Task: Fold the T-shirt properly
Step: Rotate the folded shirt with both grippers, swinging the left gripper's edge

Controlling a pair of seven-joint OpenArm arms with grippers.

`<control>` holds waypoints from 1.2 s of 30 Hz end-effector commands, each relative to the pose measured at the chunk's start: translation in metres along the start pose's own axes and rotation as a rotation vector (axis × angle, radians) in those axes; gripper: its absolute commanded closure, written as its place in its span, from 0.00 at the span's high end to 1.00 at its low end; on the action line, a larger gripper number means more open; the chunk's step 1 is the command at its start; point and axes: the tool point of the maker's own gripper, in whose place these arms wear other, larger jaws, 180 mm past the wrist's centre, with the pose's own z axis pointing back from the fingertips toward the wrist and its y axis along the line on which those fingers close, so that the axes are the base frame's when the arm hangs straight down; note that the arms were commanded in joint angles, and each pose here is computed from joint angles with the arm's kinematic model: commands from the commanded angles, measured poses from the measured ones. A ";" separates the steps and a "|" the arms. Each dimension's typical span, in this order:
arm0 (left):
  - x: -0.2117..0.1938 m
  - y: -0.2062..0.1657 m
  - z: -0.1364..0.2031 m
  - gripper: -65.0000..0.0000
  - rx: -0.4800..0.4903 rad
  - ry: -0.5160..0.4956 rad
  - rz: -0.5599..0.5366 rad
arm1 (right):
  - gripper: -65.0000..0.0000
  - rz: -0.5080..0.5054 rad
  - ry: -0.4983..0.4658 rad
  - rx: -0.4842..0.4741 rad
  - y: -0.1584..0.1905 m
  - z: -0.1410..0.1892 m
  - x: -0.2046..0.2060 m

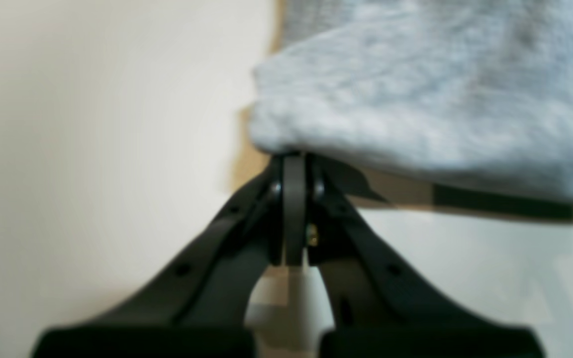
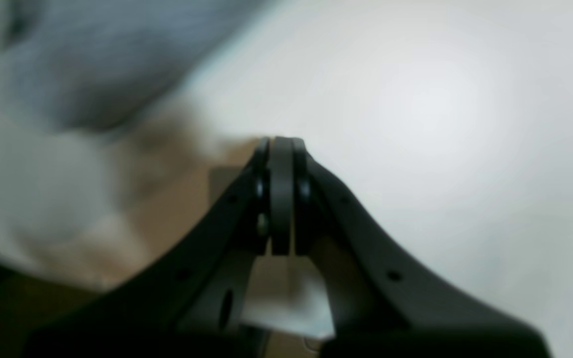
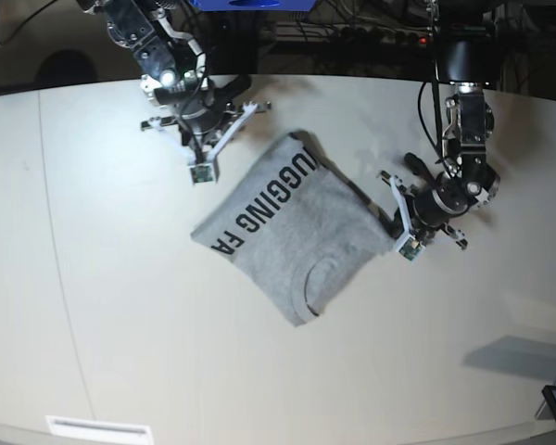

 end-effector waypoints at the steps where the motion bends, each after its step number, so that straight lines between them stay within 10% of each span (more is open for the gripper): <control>1: 0.013 0.015 0.001 0.00 0.028 -0.029 -0.002 | 0.00 -0.009 -0.050 -0.020 -0.010 0.003 0.015; 14: 0.055 -0.001 -0.035 0.00 -0.064 -0.046 -0.060 | 0.00 0.031 -0.218 -0.181 -0.076 -0.008 0.113; 23: 0.002 0.079 0.016 0.00 0.174 0.063 -0.077 | 0.00 0.147 -0.254 -0.172 -0.078 -0.019 0.138; 36: -0.044 -0.039 0.063 0.00 0.052 0.087 -0.172 | 0.00 0.274 -0.310 -0.150 -0.080 -0.036 0.167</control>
